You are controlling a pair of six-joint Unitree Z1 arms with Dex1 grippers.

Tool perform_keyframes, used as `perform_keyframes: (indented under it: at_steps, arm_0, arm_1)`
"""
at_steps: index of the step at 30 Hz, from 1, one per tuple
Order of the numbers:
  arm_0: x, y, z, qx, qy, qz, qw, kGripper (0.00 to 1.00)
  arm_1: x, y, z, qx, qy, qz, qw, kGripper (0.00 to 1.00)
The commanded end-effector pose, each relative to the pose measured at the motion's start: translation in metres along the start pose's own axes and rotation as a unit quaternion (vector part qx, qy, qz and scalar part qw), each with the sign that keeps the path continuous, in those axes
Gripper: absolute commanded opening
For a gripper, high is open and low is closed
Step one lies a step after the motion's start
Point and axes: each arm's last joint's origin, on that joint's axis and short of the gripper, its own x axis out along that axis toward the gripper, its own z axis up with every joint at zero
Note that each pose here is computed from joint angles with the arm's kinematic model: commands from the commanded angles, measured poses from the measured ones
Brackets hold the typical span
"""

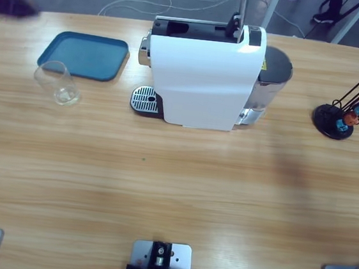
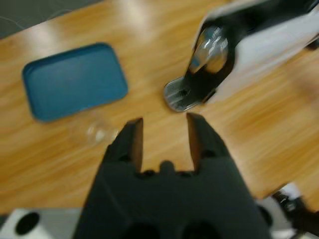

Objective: Pour coffee

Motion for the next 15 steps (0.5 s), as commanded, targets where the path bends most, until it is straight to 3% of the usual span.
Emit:
perform_keyframes:
  at_steps: [1, 5, 7, 13, 15]
  arm_0:
    - [-0.03, 0.022, -0.089, 0.027, -0.01, 0.005, 1.0, 0.958]
    - [-0.031, 0.025, -0.1, 0.042, -0.019, 0.006, 0.999, 0.939]
    - [-0.029, 0.024, -0.102, 0.05, -0.015, 0.006, 0.999, 0.977]
    - [-0.013, 0.025, -0.118, 0.062, 0.004, 0.007, 0.998, 0.968]
    - [-0.012, 0.027, -0.125, 0.061, -0.005, 0.006, 0.998, 0.967]
  arm_1:
    - [0.042, -0.028, -0.014, 0.06, 0.016, -0.061, 0.996, 0.287]
    - [0.063, -0.031, -0.021, 0.037, 0.039, -0.068, 0.996, 0.285]
    - [0.067, -0.032, -0.02, 0.02, 0.043, -0.079, 0.996, 0.302]
    - [0.07, -0.038, -0.022, -0.003, 0.035, -0.136, 0.99, 0.315]
    - [0.074, -0.039, -0.021, -0.004, 0.036, -0.142, 0.989, 0.336]
